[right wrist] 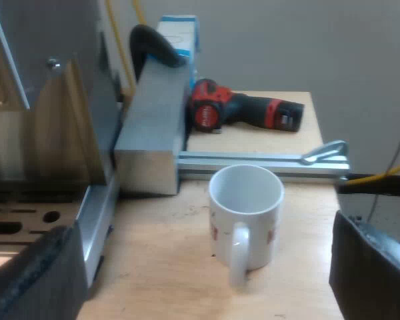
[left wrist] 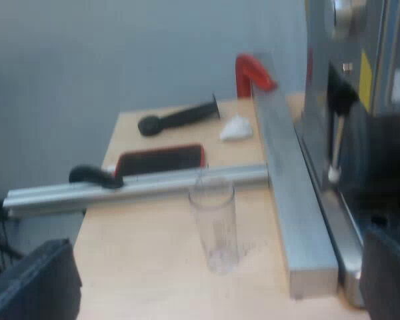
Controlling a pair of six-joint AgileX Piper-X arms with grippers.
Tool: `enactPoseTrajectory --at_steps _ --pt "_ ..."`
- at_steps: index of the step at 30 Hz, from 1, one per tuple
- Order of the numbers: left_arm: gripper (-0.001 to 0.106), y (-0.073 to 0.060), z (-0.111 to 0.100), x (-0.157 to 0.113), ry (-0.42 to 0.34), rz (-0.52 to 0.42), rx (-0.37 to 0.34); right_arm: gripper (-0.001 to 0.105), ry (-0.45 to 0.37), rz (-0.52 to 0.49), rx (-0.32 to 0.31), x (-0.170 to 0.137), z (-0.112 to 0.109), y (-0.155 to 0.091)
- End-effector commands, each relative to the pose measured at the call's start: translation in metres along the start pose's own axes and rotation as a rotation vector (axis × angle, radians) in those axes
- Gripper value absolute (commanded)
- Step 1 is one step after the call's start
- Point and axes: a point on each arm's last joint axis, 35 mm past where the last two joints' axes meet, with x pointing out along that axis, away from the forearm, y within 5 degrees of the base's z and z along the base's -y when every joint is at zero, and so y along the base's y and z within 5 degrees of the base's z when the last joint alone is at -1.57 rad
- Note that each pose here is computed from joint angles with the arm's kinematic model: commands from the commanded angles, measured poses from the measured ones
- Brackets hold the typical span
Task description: Grind coffee beans and then tamp
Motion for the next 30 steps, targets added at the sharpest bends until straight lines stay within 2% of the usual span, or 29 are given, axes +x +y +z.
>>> enactPoseTrajectory --at_steps 1,5,9,15,19,25,30 --pt "0.086 -0.001 0.001 0.015 -0.035 0.013 -0.02 0.077 0.022 0.023 -0.005 0.01 -0.006 0.001" --pt "0.086 -0.002 -0.008 0.031 -0.023 0.011 -0.018 0.077 0.078 0.042 0.008 0.024 -0.021 0.004" --pt "0.086 -0.002 -0.023 0.045 0.036 0.014 -0.012 0.077 0.155 0.068 0.022 0.041 -0.042 0.009" --pt "0.086 -0.001 -0.037 0.057 0.089 0.022 -0.006 0.077 0.228 0.091 0.053 0.055 -0.063 0.014" --pt "0.086 -0.002 -0.045 0.063 0.121 -0.008 -0.005 0.077 0.281 0.108 0.061 0.063 -0.077 0.018" --pt "0.086 -0.004 -0.056 0.07 0.175 -0.074 -0.007 0.077 0.28 0.108 0.06 0.064 -0.078 0.018" --pt "0.086 -0.004 -0.056 0.071 0.176 -0.094 -0.008 0.077 0.28 0.108 0.06 0.064 -0.078 0.018"
